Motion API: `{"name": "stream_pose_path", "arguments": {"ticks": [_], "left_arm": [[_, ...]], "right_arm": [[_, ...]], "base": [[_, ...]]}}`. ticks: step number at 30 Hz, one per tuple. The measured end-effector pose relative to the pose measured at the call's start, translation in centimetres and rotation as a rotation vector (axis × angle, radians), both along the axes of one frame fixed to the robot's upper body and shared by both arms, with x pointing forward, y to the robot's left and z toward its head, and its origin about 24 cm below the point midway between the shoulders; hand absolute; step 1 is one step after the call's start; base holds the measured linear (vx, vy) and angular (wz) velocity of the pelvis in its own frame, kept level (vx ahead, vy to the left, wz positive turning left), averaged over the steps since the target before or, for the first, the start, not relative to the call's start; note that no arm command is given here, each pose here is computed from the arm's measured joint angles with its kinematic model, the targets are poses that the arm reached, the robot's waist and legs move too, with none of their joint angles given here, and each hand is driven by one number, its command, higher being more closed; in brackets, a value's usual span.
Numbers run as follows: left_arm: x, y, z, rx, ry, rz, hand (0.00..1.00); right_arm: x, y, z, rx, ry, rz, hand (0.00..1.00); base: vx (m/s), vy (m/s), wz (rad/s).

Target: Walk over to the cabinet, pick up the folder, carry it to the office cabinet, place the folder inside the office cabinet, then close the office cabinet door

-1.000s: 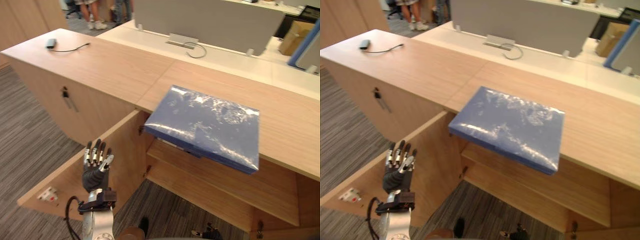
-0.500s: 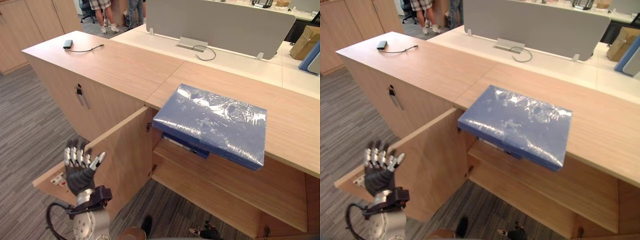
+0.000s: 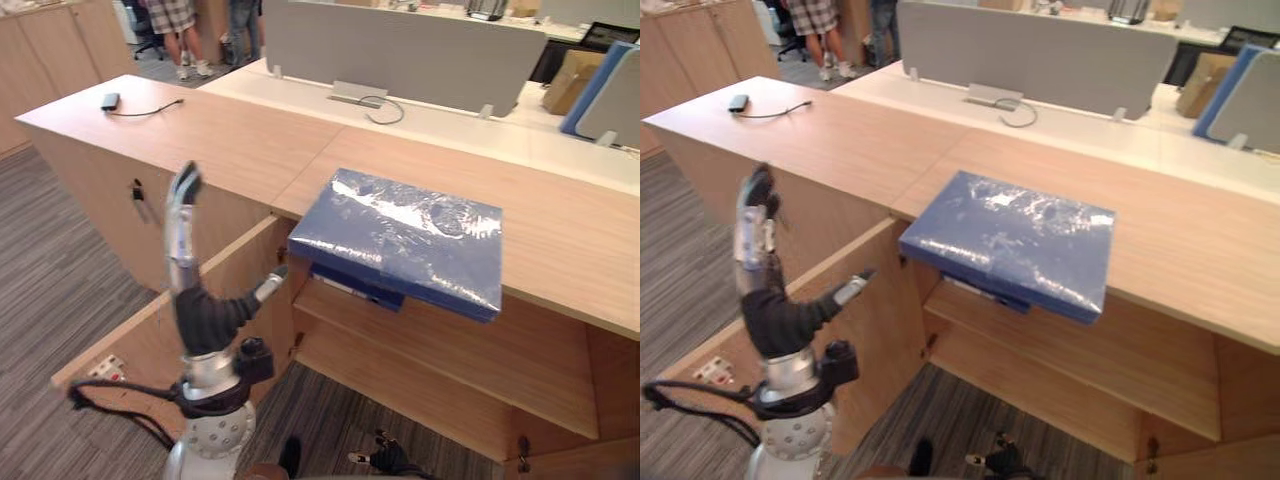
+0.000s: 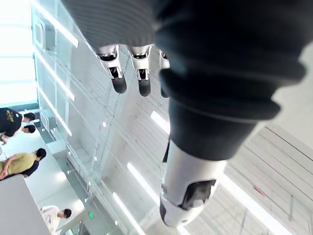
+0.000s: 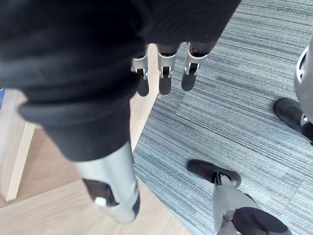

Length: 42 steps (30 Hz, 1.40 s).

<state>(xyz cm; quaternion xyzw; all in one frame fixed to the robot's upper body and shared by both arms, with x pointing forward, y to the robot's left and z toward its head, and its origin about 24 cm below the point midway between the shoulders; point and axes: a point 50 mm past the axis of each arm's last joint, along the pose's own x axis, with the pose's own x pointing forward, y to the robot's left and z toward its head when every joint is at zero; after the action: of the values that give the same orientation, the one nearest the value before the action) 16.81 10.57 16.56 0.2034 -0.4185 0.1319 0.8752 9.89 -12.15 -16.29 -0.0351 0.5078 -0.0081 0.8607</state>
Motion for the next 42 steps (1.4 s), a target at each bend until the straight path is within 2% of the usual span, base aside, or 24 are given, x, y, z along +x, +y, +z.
{"name": "stream_pose_path", "arguments": {"ticks": [6, 17, 25, 35, 42], "left_arm": [[0.8, -2.4, -1.7, 0.164, 0.037, -0.065, 0.0], [2.8, -5.1, -3.6, 0.473, 0.0, -0.165, 0.0], [5.0, -4.9, -5.5, 0.677, 0.035, -0.161, 0.0], [6.5, -3.6, -6.8, 0.826, 0.067, -0.114, 0.0], [7.6, -2.7, -7.7, 0.879, 0.117, -0.056, 0.0]], "right_arm": [[-0.2, -0.4, -0.1, -0.013, -0.003, 0.033, 0.0], [-1.1, -3.2, -0.4, -0.091, 0.034, 0.093, 0.0], [-1.2, -3.6, -0.4, -0.098, 0.035, 0.095, 0.0], [-0.6, -3.3, -0.3, -0.101, 0.021, 0.112, 0.0], [-0.3, -3.4, -0.2, -0.101, 0.013, 0.108, 0.0]], "base": [[0.0, -0.03, -0.14], [-0.02, -0.012, -0.16], [-0.02, -0.009, -0.05], [0.02, -0.015, -0.01], [0.02, -0.02, -0.05]]}}
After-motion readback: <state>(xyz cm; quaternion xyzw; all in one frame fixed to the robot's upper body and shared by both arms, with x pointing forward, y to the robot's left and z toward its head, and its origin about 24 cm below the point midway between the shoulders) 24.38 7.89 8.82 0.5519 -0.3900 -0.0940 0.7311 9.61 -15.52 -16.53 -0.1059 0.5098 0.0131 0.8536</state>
